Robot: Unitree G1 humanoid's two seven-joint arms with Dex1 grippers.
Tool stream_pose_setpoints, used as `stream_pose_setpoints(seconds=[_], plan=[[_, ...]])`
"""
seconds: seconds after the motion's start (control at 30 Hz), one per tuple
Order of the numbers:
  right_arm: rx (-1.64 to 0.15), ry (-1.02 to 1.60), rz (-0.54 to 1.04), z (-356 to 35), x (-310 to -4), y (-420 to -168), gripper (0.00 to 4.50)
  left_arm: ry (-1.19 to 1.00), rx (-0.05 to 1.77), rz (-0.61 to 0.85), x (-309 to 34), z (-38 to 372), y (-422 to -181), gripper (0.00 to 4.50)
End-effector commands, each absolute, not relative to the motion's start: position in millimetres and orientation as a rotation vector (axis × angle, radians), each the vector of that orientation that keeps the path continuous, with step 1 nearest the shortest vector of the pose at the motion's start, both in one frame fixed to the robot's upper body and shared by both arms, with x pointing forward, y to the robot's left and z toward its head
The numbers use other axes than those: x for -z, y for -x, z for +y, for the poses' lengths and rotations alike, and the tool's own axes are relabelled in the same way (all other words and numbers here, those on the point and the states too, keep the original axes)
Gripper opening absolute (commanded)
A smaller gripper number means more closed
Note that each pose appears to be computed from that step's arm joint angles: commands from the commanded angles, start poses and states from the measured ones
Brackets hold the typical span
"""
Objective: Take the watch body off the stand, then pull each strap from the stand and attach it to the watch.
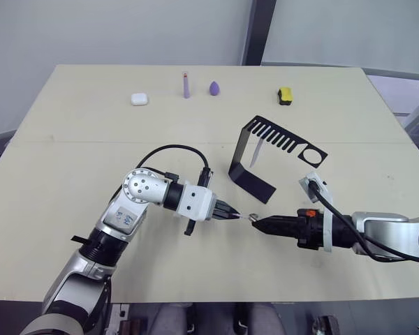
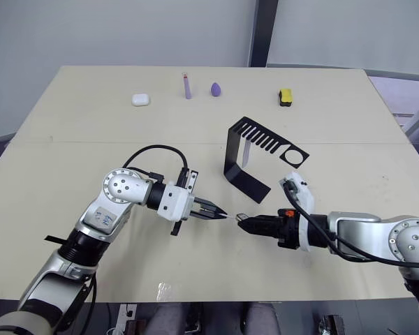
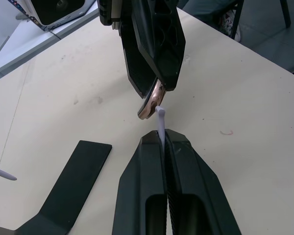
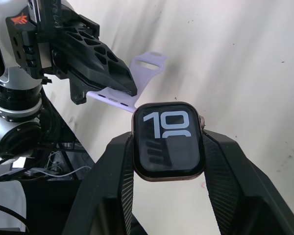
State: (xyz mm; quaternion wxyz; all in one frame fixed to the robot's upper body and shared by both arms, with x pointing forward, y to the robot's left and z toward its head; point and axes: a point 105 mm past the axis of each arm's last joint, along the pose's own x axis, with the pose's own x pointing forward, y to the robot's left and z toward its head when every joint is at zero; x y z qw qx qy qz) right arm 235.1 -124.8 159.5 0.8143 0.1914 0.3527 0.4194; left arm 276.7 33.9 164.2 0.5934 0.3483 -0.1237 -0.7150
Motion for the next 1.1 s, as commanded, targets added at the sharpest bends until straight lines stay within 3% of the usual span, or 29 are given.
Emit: stream_pose_setpoints(seconds=[0.03, 1.1], plan=[[-0.913, -0.414, 0.734, -125.3, -167.0, -233.5, 1.51, -0.804, 1.654, -0.348, -177.5, 31.0, -274.8, 0.00], [-0.945, -0.416, 0.706, -119.3, -172.1, -232.2, 1.51, -0.805, 1.651, -0.342, -171.4, 28.1, -274.5, 0.00]])
